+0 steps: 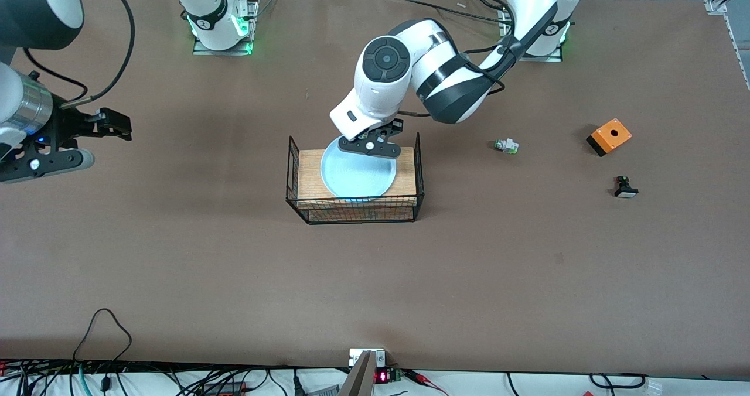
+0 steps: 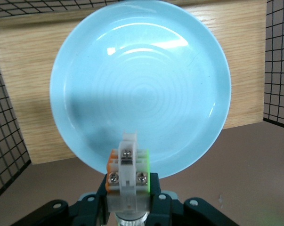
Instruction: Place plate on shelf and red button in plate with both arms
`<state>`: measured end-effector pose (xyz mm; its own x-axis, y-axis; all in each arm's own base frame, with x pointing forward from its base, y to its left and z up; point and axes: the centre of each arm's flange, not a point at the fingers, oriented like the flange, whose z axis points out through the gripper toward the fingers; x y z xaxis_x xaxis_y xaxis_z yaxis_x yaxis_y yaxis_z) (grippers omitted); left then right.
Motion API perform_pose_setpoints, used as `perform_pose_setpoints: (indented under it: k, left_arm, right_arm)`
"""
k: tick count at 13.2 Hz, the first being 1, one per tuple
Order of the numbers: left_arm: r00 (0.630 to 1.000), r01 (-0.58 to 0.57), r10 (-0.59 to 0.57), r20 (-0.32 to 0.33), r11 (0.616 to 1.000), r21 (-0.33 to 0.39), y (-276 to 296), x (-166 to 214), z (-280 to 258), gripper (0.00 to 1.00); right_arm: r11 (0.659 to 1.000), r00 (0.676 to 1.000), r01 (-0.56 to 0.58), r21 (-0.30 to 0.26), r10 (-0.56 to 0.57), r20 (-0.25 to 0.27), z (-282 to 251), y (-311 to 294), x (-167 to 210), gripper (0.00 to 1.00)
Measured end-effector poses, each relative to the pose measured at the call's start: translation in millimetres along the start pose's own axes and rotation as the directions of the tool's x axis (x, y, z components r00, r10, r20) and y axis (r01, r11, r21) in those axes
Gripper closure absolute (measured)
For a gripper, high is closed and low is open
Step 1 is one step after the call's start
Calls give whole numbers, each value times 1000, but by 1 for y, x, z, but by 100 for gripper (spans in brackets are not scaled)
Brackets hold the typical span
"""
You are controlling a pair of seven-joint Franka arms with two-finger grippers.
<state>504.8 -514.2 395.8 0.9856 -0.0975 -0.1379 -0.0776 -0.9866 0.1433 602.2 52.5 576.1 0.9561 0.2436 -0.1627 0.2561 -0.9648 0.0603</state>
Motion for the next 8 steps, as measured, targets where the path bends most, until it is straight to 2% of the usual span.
perform_pose_setpoints:
  k: [5,8]
  left_arm:
    - [1000,29,-29,0,999,15,-7,20,24,66]
    - [1000,19,-18,-15,999,43,5,17,42,66]
  right_arm:
    - [1000,1000,15,8,-15,-24,31,-10,-68,0]
    - [1000,999,8,2,-8,-50,30,-8,-75,0]
